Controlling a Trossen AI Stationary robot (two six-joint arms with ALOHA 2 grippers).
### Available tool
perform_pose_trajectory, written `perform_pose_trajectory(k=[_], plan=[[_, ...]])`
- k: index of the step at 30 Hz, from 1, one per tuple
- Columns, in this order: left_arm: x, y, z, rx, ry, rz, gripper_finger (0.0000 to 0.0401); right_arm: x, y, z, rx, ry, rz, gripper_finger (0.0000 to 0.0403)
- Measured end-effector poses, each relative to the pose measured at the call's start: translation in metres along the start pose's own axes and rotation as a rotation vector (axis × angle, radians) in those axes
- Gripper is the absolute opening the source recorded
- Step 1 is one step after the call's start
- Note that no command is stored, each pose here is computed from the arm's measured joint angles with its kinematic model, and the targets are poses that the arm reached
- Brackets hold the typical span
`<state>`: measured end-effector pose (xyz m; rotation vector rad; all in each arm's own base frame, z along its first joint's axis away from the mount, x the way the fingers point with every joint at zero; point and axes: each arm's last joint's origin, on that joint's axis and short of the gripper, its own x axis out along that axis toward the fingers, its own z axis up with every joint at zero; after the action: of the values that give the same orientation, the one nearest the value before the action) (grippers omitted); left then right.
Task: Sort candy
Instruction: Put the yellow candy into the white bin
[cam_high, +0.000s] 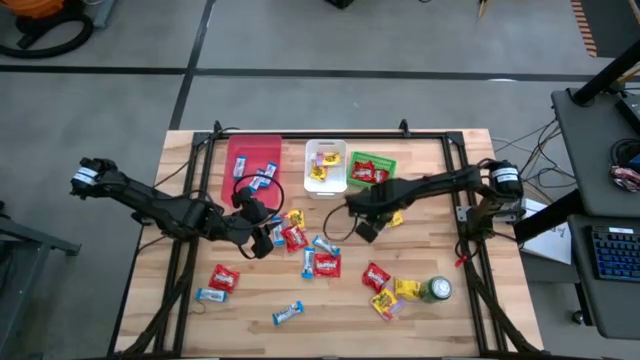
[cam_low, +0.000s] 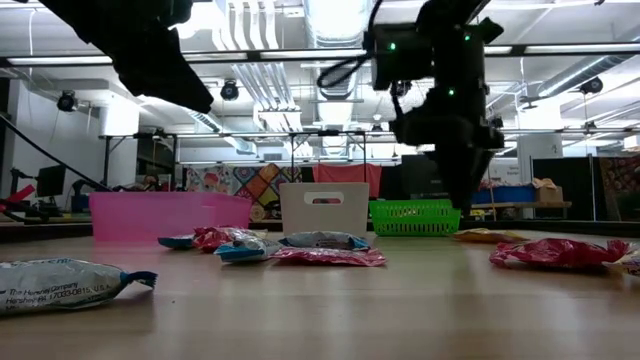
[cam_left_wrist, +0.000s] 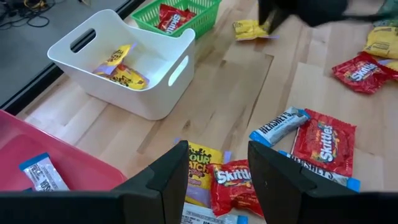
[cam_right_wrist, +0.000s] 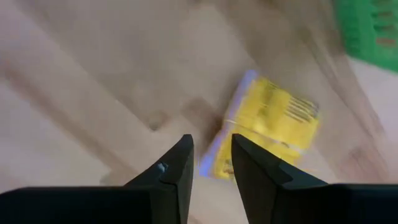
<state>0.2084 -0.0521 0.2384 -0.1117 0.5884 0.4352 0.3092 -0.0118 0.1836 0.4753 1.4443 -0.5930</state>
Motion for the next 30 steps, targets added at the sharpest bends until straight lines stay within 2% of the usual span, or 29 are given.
perform_pose_trajectory(k=[4, 8, 9, 12, 14, 17, 20, 24, 26, 30], plan=[[0.000, 0.000, 0.000, 0.001, 0.000, 0.000, 0.0149, -0.002, 0.005, 0.004, -0.031, -0.041, 0.075, 0.0074], [0.000, 0.000, 0.000, 0.008, -0.002, 0.002, 0.0149, -0.002, 0.007, 0.005, -0.021, -0.006, 0.141, 0.0061], [0.000, 0.000, 0.000, 0.007, -0.004, 0.007, 0.0149, -0.001, 0.006, 0.005, -0.020, 0.000, 0.136, 0.0056], [0.000, 0.000, 0.000, 0.007, -0.008, 0.014, 0.0149, -0.001, 0.007, 0.005, -0.029, -0.095, 0.026, 0.0039], [0.000, 0.000, 0.000, 0.008, -0.008, 0.014, 0.0149, 0.000, 0.006, 0.004, -0.040, -0.072, 0.042, 0.0036], [0.000, 0.000, 0.000, 0.008, -0.008, 0.014, 0.0149, -0.002, 0.009, 0.013, -0.054, -0.029, 0.262, 0.0034], [0.000, 0.000, 0.000, 0.008, -0.008, 0.014, 0.0149, -0.008, 0.025, 0.024, -0.086, -0.173, 0.406, 0.0026], [0.000, 0.000, 0.000, 0.007, -0.010, 0.013, 0.0149, -0.024, 0.052, 0.033, -0.284, -0.364, 0.672, 0.0031], [0.000, 0.000, 0.001, 0.005, -0.012, 0.013, 0.0149, -0.029, 0.057, 0.035, -0.321, -0.405, 0.736, 0.0044], [0.000, 0.000, 0.001, 0.004, -0.013, 0.012, 0.0149, -0.029, 0.057, 0.034, -0.272, -0.367, 0.739, 0.0091]])
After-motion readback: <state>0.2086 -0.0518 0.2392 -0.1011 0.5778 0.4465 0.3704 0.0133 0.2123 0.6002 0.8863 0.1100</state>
